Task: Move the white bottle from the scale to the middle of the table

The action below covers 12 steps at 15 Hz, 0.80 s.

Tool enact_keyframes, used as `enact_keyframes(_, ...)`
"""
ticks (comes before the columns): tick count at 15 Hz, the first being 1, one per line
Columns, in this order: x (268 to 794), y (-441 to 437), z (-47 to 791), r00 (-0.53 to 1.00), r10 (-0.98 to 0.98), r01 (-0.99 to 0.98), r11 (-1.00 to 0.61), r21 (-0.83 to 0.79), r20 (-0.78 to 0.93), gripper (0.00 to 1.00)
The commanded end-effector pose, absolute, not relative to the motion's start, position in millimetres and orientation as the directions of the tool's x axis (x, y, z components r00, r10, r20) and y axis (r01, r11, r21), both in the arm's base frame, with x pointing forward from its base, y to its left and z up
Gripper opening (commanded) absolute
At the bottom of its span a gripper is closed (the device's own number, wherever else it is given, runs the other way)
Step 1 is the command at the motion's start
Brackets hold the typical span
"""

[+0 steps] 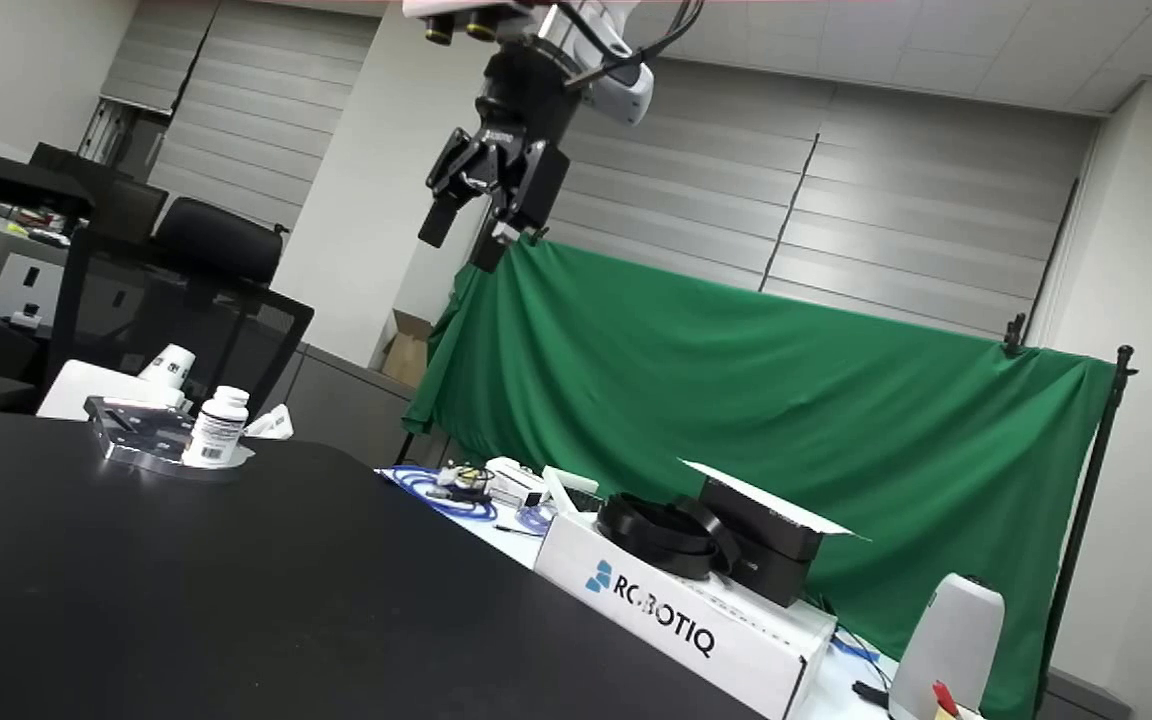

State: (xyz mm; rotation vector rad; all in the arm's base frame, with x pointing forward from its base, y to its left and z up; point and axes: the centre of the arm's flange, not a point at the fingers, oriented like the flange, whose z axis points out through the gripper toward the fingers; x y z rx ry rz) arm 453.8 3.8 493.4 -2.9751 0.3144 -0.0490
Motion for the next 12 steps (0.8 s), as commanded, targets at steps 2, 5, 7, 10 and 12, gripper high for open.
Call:
enact_keyframes(2, 529.4, 96.4, 478.8, 0.996, -0.075, -0.069, -0.993, -0.100, 0.057, 1.00)
enact_keyframes(5, 546.6, 180.9, 462.7, 0.994, 0.080, 0.084, -0.995, -0.052, 0.078, 1.00)
enact_keyframes(7, 553.6, 237.4, 453.6, 0.976, 0.199, 0.201, -0.979, -0.012, 0.092, 1.00)
enact_keyframes(10, 564.8, 315.6, 440.3, 0.922, 0.374, 0.372, -0.927, 0.038, 0.095, 1.00)
enact_keyframes(12, 566.5, 356.3, 428.5, 0.874, 0.477, 0.471, -0.879, 0.078, 0.095, 1.00)
